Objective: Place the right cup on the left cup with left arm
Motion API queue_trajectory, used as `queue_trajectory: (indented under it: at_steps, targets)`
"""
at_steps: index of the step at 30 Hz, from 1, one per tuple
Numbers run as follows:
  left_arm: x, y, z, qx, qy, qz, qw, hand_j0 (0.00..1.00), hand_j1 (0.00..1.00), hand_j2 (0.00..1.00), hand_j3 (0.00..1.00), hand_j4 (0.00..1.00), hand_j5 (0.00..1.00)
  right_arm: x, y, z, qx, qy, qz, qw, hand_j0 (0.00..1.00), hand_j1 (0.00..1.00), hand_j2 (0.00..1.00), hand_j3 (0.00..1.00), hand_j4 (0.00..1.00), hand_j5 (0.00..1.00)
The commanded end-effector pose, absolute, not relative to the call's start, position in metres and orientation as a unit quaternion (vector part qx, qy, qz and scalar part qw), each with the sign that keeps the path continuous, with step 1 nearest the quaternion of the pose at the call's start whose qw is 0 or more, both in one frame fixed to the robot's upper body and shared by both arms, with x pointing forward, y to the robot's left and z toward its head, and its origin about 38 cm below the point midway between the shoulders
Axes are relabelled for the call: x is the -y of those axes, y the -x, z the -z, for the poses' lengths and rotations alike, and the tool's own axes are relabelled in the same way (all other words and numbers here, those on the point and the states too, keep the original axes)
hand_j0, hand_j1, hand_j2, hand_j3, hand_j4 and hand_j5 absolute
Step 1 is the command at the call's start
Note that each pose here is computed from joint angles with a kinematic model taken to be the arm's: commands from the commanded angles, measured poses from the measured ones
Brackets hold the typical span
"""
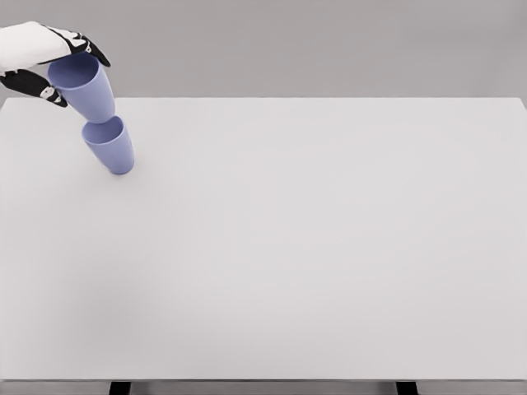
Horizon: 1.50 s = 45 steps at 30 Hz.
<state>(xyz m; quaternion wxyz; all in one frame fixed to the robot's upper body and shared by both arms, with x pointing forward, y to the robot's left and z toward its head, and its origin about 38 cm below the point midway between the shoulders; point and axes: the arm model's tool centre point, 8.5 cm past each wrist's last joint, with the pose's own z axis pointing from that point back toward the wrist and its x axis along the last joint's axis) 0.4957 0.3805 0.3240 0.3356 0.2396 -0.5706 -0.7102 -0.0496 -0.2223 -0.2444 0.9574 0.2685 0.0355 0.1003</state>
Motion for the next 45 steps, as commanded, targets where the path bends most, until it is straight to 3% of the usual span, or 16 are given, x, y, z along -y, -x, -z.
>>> queue_trajectory:
  at_steps: [1,26,27,31,40,45]
  targets:
    - [-0.381,-0.4956,-0.3243,0.573,-0.239,0.707,0.338,0.63,0.63,0.63,0.63,0.63,0.63,0.2223,0.0497,0.2443,-0.035,-0.269,-0.101,0.957,1.0,1.0,1.0,1.0,1.0,1.0]
    - [-0.3839,-0.4969,-0.3179,0.57,-0.238,0.707,0.345,0.63,0.63,0.63,0.63,0.63,0.63,0.2223,0.0498,0.2443,-0.036,-0.269,-0.101,0.957,1.0,1.0,1.0,1.0,1.0,1.0]
    - [-0.3834,-0.4968,-0.318,0.57,-0.238,0.707,0.345,0.64,0.64,0.64,0.64,0.64,0.64,0.2223,0.0498,0.2443,-0.036,-0.269,-0.101,0.957,1.0,1.0,1.0,1.0,1.0,1.0]
    - [-0.3831,-0.4965,-0.3192,0.573,-0.239,0.705,0.343,0.86,0.86,0.86,0.86,0.86,0.86,0.2223,0.0498,0.2443,-0.036,-0.269,-0.101,0.957,1.0,1.0,1.0,1.0,1.0,1.0]
    - [-0.3842,-0.4959,-0.319,0.573,-0.24,0.704,0.344,1.0,1.0,1.0,1.0,1.0,1.0,0.2223,0.0497,0.2443,-0.036,-0.269,-0.101,0.957,1.0,1.0,1.0,1.0,1.0,1.0]
    - [-0.3847,-0.4959,-0.3184,0.573,-0.24,0.704,0.344,1.0,1.0,1.0,1.0,1.0,1.0,0.2223,0.0487,0.2444,-0.035,-0.269,-0.101,0.957,1.0,1.0,1.0,1.0,1.0,1.0]
